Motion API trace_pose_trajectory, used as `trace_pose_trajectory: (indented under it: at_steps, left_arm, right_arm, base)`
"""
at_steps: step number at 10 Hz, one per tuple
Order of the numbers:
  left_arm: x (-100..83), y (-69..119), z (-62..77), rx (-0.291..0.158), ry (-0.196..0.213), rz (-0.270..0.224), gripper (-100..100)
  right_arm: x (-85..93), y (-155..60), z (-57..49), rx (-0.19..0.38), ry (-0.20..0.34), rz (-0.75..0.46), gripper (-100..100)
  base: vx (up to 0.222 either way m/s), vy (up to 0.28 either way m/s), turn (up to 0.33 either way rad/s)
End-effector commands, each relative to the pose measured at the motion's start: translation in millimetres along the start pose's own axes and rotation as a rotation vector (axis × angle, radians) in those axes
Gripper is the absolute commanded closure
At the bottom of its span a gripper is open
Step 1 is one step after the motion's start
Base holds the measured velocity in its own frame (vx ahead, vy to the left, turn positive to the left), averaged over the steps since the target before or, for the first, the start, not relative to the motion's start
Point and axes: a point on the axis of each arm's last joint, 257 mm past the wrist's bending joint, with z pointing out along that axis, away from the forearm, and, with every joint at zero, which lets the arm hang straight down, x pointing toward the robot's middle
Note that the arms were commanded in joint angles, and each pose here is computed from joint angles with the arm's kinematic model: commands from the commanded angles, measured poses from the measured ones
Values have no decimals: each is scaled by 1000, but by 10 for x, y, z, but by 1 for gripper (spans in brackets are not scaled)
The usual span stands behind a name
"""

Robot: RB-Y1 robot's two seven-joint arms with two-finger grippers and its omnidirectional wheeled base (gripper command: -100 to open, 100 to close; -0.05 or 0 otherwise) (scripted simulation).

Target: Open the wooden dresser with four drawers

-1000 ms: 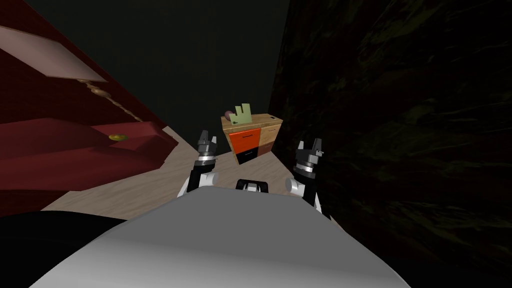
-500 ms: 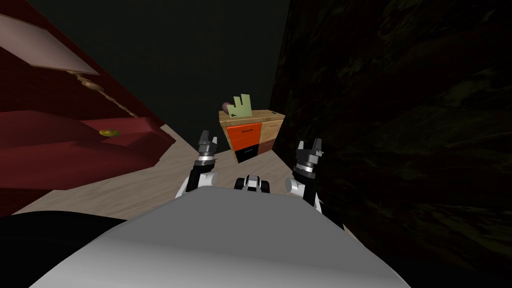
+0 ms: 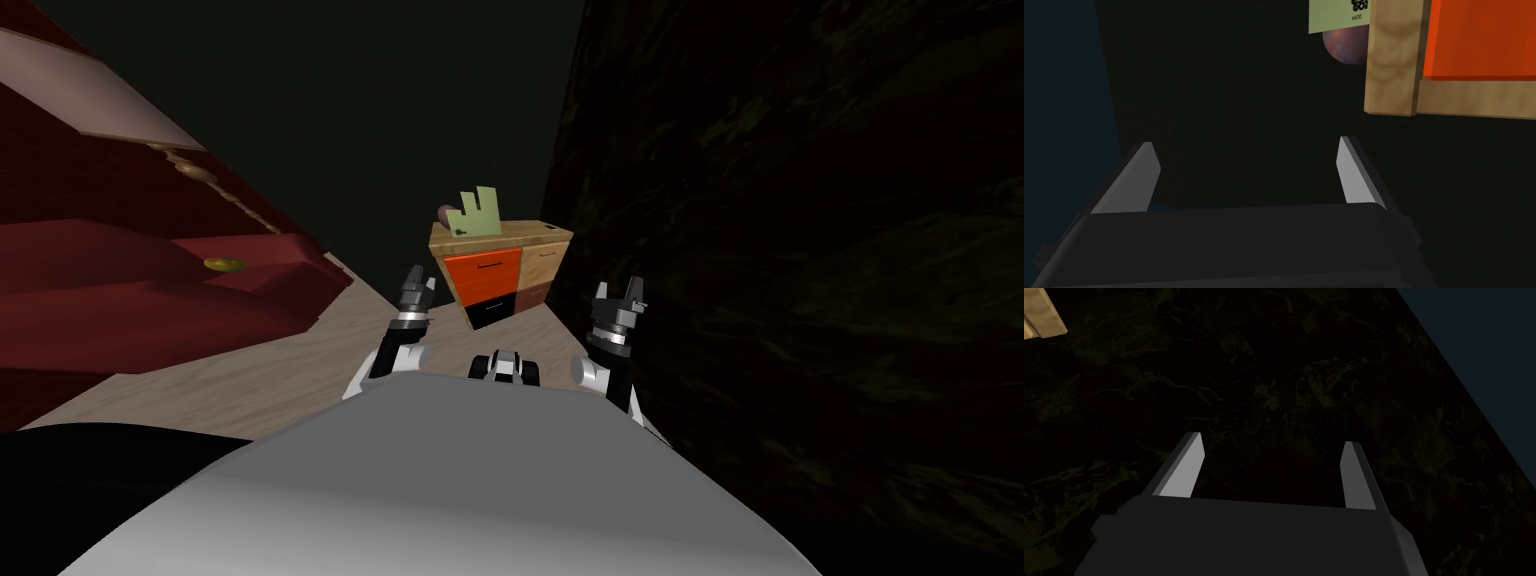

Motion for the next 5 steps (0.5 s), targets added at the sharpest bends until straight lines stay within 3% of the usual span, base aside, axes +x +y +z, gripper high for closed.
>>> trace_pose_trajectory:
  at_steps: [1, 5]
  left_arm:
    - [-78, 238, -14, -51, -11, 4, -100]
    - [-215, 584, -69, -127, -49, -6, -100]
  right_arm:
    - [0, 0, 0, 0, 0, 0, 0]
    - [0, 0, 0, 0, 0, 0, 0]
  base:
    - [181, -120, 83]
    - [163, -110, 79]
